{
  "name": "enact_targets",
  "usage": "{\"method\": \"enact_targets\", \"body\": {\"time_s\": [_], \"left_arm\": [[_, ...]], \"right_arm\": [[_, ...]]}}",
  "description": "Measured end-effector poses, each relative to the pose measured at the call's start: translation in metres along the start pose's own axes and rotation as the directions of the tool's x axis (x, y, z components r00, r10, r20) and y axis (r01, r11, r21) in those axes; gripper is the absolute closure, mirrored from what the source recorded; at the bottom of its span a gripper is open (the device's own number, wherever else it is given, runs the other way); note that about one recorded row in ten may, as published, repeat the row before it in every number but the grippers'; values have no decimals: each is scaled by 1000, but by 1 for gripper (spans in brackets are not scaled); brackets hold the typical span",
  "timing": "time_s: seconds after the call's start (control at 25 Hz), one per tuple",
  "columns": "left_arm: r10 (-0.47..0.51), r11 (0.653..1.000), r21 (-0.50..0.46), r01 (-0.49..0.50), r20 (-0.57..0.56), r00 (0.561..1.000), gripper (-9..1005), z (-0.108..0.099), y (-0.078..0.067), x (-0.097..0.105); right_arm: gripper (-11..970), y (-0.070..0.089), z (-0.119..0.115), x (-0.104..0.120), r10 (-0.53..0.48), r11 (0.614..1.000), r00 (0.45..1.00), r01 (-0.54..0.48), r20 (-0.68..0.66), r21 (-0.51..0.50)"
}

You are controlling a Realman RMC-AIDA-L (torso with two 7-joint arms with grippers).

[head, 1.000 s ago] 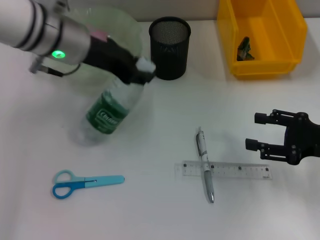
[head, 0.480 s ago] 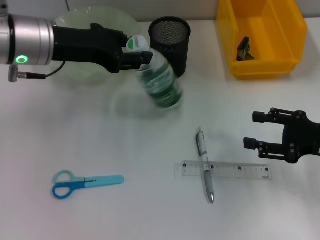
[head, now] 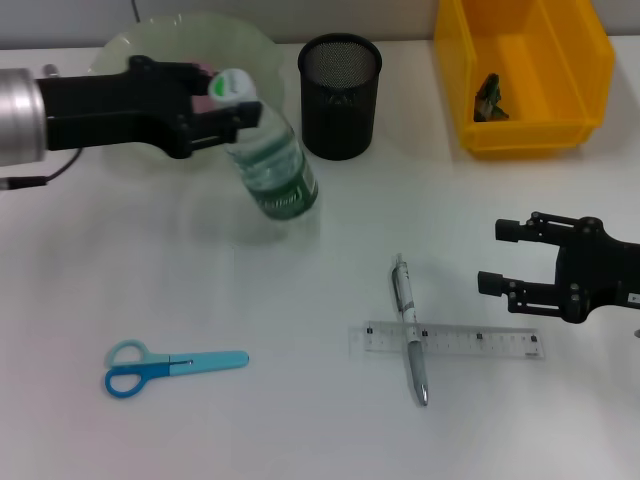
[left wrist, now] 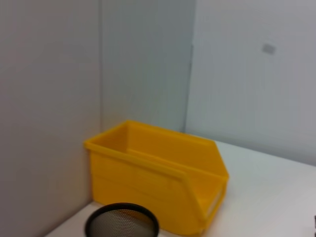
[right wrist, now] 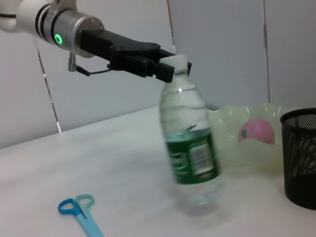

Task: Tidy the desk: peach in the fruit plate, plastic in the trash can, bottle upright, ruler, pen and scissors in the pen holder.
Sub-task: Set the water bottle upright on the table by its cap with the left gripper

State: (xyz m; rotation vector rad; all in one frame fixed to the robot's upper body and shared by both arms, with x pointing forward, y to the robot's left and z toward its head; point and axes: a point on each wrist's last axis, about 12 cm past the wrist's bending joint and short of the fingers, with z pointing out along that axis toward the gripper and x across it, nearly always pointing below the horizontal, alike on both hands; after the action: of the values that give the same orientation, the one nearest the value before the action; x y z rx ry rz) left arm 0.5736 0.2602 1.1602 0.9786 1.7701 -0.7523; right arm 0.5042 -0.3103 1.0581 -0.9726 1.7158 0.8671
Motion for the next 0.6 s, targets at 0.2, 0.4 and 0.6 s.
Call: {"method": "enact_targets", "body": {"time_s": [0.2,0.4,0.6], "left_arm": [[-25,999,-30,27,58,998,551,-19,5,11],[-35,998,-44,39,81,996,551,-26,7,15],[-33,997,-71,40,87,996,551,-35,7,22]], "right_arm": [[219,-1,3,-2,-3,1000,1000,3,3,-6],[220,-2,5,-6,-6,1000,1000,6,6,-13],[220,-3,6,-8,-8,1000,1000,8,9,-19]]}}
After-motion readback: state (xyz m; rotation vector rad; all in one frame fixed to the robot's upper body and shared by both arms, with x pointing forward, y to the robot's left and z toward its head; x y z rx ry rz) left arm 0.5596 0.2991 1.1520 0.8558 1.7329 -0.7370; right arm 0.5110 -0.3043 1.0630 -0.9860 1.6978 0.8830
